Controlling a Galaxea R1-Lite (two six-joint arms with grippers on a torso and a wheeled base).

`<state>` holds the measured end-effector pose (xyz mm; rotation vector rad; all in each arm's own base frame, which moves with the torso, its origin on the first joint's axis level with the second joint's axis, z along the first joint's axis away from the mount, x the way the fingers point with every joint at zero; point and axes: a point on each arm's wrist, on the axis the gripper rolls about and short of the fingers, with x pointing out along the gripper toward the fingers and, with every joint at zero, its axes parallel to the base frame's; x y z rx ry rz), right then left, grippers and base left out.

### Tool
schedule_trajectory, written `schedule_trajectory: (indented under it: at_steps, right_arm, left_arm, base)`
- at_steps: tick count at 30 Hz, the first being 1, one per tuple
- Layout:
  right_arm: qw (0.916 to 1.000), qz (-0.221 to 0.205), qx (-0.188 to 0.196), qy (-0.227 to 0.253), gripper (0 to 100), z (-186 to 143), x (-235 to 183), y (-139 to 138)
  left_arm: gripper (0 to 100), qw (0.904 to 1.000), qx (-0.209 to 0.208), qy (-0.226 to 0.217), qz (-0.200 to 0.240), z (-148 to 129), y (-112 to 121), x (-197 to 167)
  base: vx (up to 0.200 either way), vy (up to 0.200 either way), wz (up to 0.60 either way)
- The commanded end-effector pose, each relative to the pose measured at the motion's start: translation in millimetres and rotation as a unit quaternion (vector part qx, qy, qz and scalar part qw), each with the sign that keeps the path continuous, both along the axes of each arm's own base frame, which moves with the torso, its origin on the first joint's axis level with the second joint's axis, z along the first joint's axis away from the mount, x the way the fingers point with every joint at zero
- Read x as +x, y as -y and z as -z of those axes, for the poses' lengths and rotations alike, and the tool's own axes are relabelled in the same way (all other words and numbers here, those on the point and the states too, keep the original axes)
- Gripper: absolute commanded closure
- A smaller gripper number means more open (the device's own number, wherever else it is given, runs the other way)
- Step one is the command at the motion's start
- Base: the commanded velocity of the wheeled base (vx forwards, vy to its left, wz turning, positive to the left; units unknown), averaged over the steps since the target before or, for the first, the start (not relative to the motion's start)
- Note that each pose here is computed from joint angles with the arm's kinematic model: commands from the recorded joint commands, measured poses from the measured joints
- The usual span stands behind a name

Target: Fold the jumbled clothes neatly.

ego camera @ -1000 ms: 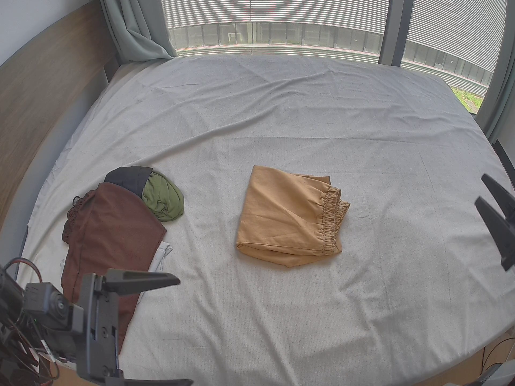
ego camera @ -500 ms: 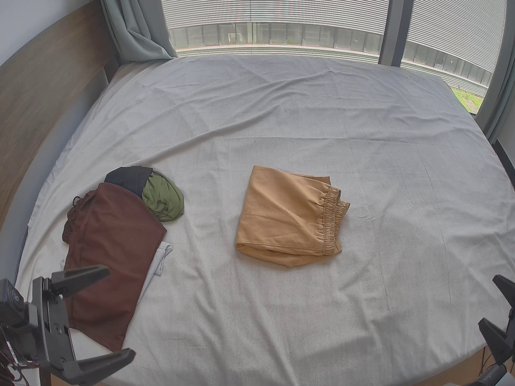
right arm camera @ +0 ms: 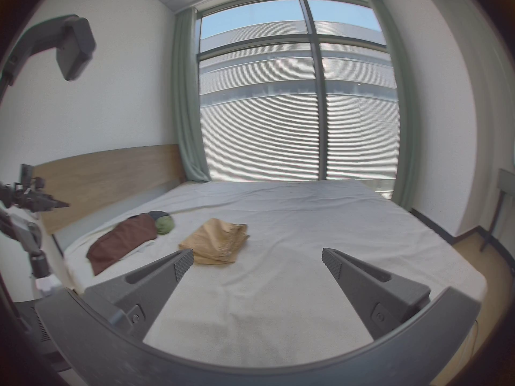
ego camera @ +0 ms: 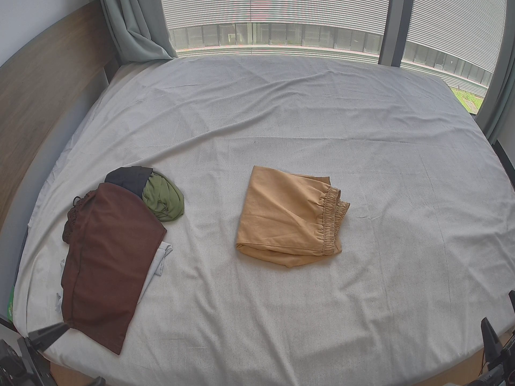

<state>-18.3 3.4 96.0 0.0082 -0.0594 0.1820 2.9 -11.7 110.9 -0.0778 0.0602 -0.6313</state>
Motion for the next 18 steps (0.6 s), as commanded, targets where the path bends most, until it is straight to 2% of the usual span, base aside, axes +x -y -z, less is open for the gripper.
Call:
schedule_trajectory:
  at_steps: [1, 3, 8, 10, 11, 12, 13, 15, 18]
  right_arm:
    - [0.996, 0.089, -0.009, -0.001, 0, 13.3, -4.1, 3.1]
    - [0.9962, 0.087, 0.003, -0.002, 0, 13.3, -4.1, 3.1]
    - [0.998, 0.063, 0.0, -0.002, 0, 13.5, -4.3, 2.0]
    - [0.9989, 0.047, -0.002, -0.007, 0, 14.9, -4.2, 1.2]
    - [0.9989, 0.047, -0.002, -0.007, 0, 14.9, -4.2, 1.2]
    - [0.9979, 0.064, -0.003, -0.007, 0, 14.8, -4.2, 2.1]
    - [0.9959, 0.088, -0.005, -0.023, 0, 18.2, -4.0, 3.1]
    - [0.9942, 0.101, -0.001, -0.037, 0, 20.7, -4.1, 3.7]
    - [0.9955, 0.089, -0.005, -0.034, 0, 20.1, -4.0, 3.4]
  left_arm:
    - [0, 0.9945, 0.006, 0.041, -0.096, 26.9, -1.2, -25.1]
    - [0, 0.9884, 0.0, 0.039, -0.146, 26.5, -3.3, -24.3]
    - [0, 0.9769, -0.01, 0.035, -0.211, 26.5, -6.1, -23.5]
    - [0, 0.962, -0.007, 0.035, -0.271, 26.5, -8.9, -23.0]
    - [0, 0.962, -0.007, 0.035, -0.271, 26.5, -8.9, -23.0]
    - [0, 0.9469, 0.011, 0.031, -0.32, 28.2, -11.1, -22.7]
    - [0, 0.9395, 0.025, 0.018, -0.341, 31.7, -12.1, -22.6]
    - [0, 0.9374, 0.037, 0.008, -0.346, 34.1, -12.4, -22.8]
    - [0, 0.9455, 0.042, 0.01, -0.323, 34.1, -11.5, -22.8]
  base:
    - [0.0, 0.0, 0.0]
    - [0.0, 0.0, 0.0]
    - [0.0, 0.0, 0.0]
    - [0.0, 0.0, 0.0]
    - [0.0, 0.0, 0.0]
    - [0.0, 0.0, 0.0]
    - [0.0, 0.0, 0.0]
    - [0.0, 0.0, 0.0]
    - [0.0, 0.0, 0.0]
